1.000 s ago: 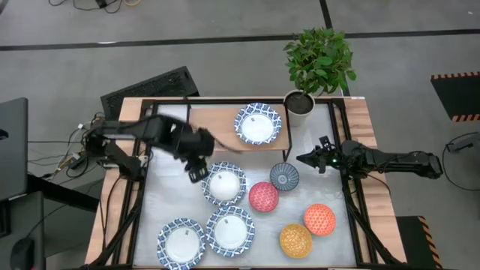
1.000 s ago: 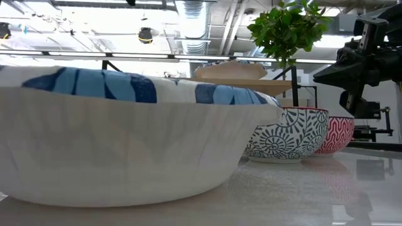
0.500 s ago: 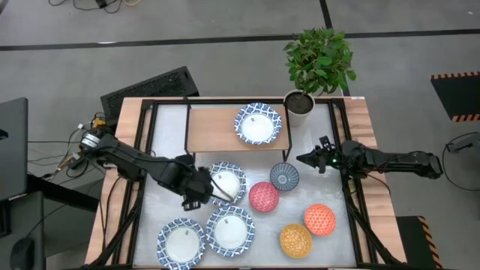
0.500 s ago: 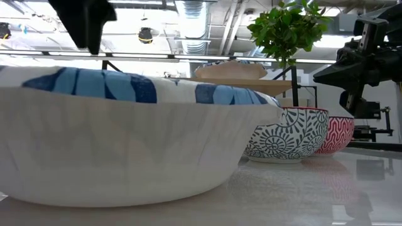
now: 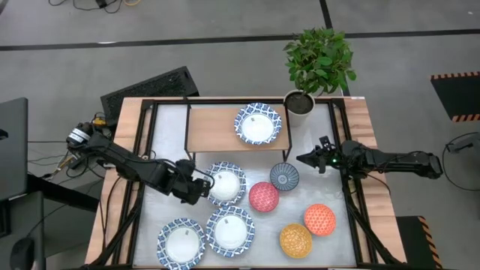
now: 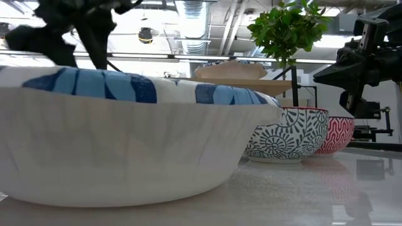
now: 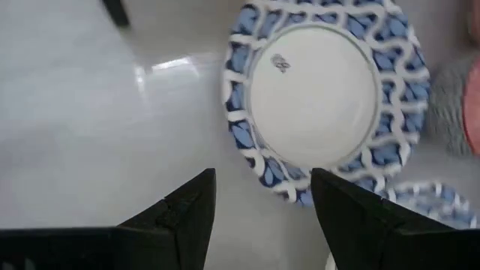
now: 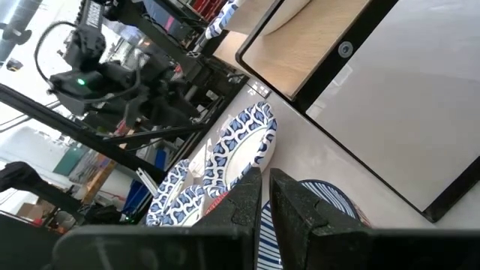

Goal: Place and stack bowls onto a shelf
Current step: Stack the white patterned bowl on top of the other white patterned bowl on the shelf

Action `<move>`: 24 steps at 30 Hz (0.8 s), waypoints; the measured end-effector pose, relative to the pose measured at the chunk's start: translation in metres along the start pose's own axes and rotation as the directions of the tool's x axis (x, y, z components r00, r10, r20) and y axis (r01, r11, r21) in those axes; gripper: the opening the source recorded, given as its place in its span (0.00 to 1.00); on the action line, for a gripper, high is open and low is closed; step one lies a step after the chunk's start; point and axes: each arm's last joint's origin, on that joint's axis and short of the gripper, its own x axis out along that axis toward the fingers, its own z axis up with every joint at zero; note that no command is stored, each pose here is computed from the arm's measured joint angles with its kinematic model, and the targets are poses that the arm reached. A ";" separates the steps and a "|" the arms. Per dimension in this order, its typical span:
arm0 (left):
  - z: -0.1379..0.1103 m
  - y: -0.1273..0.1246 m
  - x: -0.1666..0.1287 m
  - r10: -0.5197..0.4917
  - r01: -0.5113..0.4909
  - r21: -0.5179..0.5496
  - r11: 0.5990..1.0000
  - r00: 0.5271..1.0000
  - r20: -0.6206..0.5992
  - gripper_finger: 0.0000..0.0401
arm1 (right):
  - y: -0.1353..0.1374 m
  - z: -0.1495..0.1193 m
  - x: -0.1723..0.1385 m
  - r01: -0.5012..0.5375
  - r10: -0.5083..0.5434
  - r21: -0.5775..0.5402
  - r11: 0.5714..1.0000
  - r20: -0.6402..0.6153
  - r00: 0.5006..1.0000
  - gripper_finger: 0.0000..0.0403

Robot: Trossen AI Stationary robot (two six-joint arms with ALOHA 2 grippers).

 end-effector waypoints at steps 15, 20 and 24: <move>-0.013 0.031 0.050 -0.069 0.075 -0.194 0.978 0.997 0.039 0.51 | 0.000 0.000 0.000 0.000 0.000 0.000 1.000 0.000 1.000 0.14; -0.014 0.027 0.061 -0.163 0.170 -0.199 0.965 0.985 0.050 0.51 | 0.000 0.000 0.000 0.000 0.000 0.000 1.000 0.000 1.000 0.14; -0.013 0.027 0.067 -0.177 0.186 -0.207 0.961 0.982 0.060 0.51 | 0.000 0.000 0.000 0.000 0.000 -0.001 1.000 0.000 1.000 0.14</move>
